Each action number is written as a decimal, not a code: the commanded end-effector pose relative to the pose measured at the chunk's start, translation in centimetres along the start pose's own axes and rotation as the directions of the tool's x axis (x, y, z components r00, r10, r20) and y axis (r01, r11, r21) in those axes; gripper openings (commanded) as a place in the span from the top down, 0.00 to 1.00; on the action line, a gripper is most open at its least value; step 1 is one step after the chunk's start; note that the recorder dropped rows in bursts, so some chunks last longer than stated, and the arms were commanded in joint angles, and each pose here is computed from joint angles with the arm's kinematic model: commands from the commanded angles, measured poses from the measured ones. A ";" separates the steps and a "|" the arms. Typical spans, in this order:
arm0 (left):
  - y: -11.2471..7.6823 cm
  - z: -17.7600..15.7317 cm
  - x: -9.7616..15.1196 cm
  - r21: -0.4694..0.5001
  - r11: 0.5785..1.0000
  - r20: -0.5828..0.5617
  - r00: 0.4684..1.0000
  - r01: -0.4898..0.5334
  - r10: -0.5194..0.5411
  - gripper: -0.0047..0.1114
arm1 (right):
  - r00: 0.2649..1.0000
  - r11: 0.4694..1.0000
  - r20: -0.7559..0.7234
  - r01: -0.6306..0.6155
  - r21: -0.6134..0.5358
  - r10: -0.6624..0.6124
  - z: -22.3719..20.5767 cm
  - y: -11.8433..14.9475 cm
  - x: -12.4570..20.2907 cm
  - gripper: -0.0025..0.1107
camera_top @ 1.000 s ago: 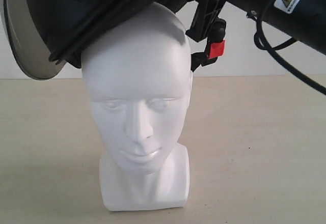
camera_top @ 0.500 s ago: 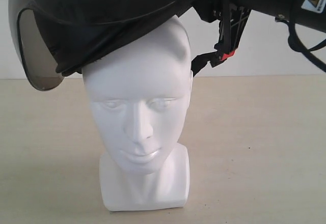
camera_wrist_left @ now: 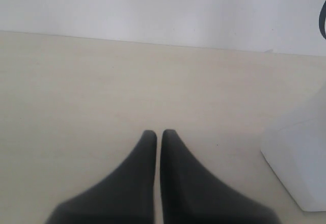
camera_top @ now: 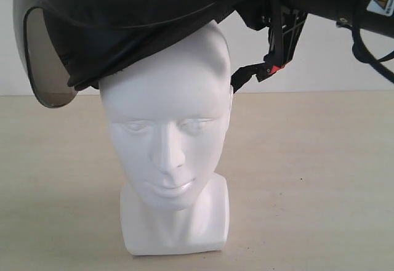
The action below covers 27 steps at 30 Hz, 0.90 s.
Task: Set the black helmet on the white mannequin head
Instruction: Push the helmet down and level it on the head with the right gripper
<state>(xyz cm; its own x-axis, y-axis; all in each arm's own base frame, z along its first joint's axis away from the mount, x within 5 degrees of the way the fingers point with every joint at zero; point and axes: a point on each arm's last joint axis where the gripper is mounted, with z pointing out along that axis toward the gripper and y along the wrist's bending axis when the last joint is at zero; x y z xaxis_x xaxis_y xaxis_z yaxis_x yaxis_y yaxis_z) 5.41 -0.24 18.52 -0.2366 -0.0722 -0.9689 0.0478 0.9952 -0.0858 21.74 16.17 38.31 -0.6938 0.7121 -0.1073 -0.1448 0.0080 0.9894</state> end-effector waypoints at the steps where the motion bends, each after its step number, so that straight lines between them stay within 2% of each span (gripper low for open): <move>1: 0.0 0.0 0.0 -0.002 1.000 0.006 1.000 -0.005 0.005 0.92 | 0.988 0.982 0.051 0.138 0.126 -0.146 -0.4 -0.8 -0.8 0.98; 5: 0.0 0.0 0.0 -0.002 1.000 0.006 1.000 -0.005 0.005 0.92 | 0.987 0.980 0.062 0.137 0.147 -0.147 -0.4 -1.0 -0.9 0.98; 9: 0.0 0.0 0.0 -0.002 1.000 0.006 1.000 -0.005 0.005 0.92 | 0.978 0.966 0.051 0.192 0.175 -0.204 -0.5 -1.2 -0.9 0.98; 14: 0.0 0.0 0.0 -0.002 1.000 0.006 1.000 -0.005 0.005 0.92 | 0.979 0.962 0.047 0.185 0.199 -0.198 -0.3 -1.8 -1.0 0.98; 20: 0.0 0.0 0.0 -0.002 1.000 0.006 1.000 -0.005 0.005 0.92 | 0.986 0.954 0.046 0.145 0.264 -0.163 -0.6 -3.8 -0.8 0.98; 27: 0.0 0.0 0.0 -0.002 1.000 0.006 1.000 -0.005 0.005 0.92 | 0.981 0.940 0.062 0.158 0.303 -0.184 -0.7 -4.2 -1.1 0.98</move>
<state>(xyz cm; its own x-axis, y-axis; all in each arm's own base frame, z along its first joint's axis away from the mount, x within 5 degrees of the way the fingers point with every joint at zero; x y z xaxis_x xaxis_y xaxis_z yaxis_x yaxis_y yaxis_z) 5.41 -0.24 18.52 -0.2366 -0.0722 -0.9689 0.0478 0.9952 -0.0858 21.62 15.97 37.18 -0.6853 0.7146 -0.1406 -0.1223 0.0773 0.9895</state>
